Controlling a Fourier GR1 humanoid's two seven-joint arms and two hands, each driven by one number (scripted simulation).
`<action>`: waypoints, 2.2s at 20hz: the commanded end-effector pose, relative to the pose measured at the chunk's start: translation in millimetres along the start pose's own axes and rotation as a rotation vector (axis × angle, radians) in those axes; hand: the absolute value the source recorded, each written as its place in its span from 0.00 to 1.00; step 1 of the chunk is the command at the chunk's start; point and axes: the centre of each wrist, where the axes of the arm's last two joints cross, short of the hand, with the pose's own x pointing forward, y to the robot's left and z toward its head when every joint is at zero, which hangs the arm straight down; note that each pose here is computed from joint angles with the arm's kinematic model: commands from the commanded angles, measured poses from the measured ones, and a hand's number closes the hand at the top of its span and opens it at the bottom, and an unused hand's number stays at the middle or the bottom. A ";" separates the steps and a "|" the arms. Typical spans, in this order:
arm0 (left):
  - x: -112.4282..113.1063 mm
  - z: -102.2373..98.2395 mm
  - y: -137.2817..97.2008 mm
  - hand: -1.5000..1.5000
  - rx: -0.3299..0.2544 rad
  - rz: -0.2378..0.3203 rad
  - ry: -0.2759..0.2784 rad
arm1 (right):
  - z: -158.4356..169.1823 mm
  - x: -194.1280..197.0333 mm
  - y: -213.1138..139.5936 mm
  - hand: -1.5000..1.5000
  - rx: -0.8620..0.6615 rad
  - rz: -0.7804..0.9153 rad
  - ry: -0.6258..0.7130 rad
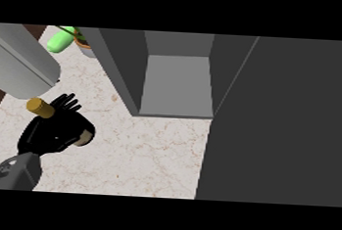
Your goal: Pick up the wine, place it into the cabinet and close the cabinet
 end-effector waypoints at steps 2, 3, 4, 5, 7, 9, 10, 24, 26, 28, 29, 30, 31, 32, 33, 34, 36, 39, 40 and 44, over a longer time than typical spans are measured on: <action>-19.1 13.1 -5.8 1.00 -0.125 0.112 -0.012 | 14.7 23.7 -3.3 0.00 -0.011 -0.013 -0.054; -7.1 -5.2 -7.2 1.00 -0.139 0.099 -0.007 | 23.5 5.7 -2.7 0.00 0.001 -0.006 -0.041; -15.6 4.4 -15.2 1.00 -0.146 0.060 -0.035 | 32.0 22.6 -2.1 0.00 0.000 -0.011 -0.051; -7.5 3.6 -9.4 1.00 -0.177 0.040 -0.040 | 27.8 9.6 -6.9 0.00 -0.013 -0.006 -0.040; -3.1 -20.8 -22.9 1.00 -0.174 0.010 -0.036 | 25.6 5.3 -0.7 0.00 -0.011 -0.005 -0.057; -5.0 -4.2 -13.3 1.00 -0.220 -0.079 -0.071 | 21.7 18.7 -2.8 0.00 0.008 -0.006 -0.047; -3.0 -6.1 -19.4 1.00 -0.231 -0.144 -0.086 | 17.4 11.6 -2.1 0.00 -0.017 -0.008 -0.046; -3.9 17.1 -57.8 1.00 0.068 -0.218 -0.280 | 21.6 27.4 -18.1 0.00 -0.001 0.012 -0.046; 5.8 39.8 -55.6 1.00 0.081 -0.227 -0.335 | 27.9 18.0 -4.8 0.00 -0.015 0.006 -0.030; 33.8 14.6 -54.8 1.00 0.077 -0.231 -0.375 | 19.7 9.4 -8.3 0.00 -0.012 0.002 -0.031; 34.3 11.7 -70.4 1.00 0.036 -0.158 -0.365 | 22.1 0.3 -19.9 0.00 -0.019 0.004 -0.031; 35.2 11.2 -86.6 1.00 0.007 -0.135 -0.350 | 13.1 4.8 -5.6 0.00 -0.013 -0.003 -0.042; 49.1 16.4 -77.0 1.00 0.001 -0.144 -0.367 | 22.6 13.7 -6.0 0.00 -0.009 -0.023 -0.037; 55.4 20.5 -87.7 1.00 -0.017 -0.140 -0.362 | 27.7 19.6 -10.2 0.00 -0.012 0.003 -0.039; 62.1 18.8 -92.3 1.00 -0.010 -0.126 -0.368 | 24.8 15.8 -13.1 0.00 -0.005 0.001 -0.030; 52.7 25.9 -115.5 1.00 -0.023 -0.092 -0.353 | 18.7 11.8 -3.7 0.00 -0.028 -0.003 -0.024; 62.0 -4.0 -132.0 1.00 -0.070 -0.104 -0.328 | 20.1 -0.1 -1.1 0.00 -0.006 -0.021 -0.036; 101.3 14.5 -154.7 1.00 -0.070 -0.105 -0.346 | -0.9 4.3 -7.0 0.00 -0.020 -0.008 -0.036; 103.8 10.3 -147.0 1.00 -0.078 -0.119 -0.333 | 18.7 5.1 -0.6 0.00 -0.032 -0.025 -0.049; 111.1 -5.9 -195.6 1.00 -0.094 -0.141 -0.328 | 22.5 12.0 -13.5 0.00 -0.002 -0.015 -0.031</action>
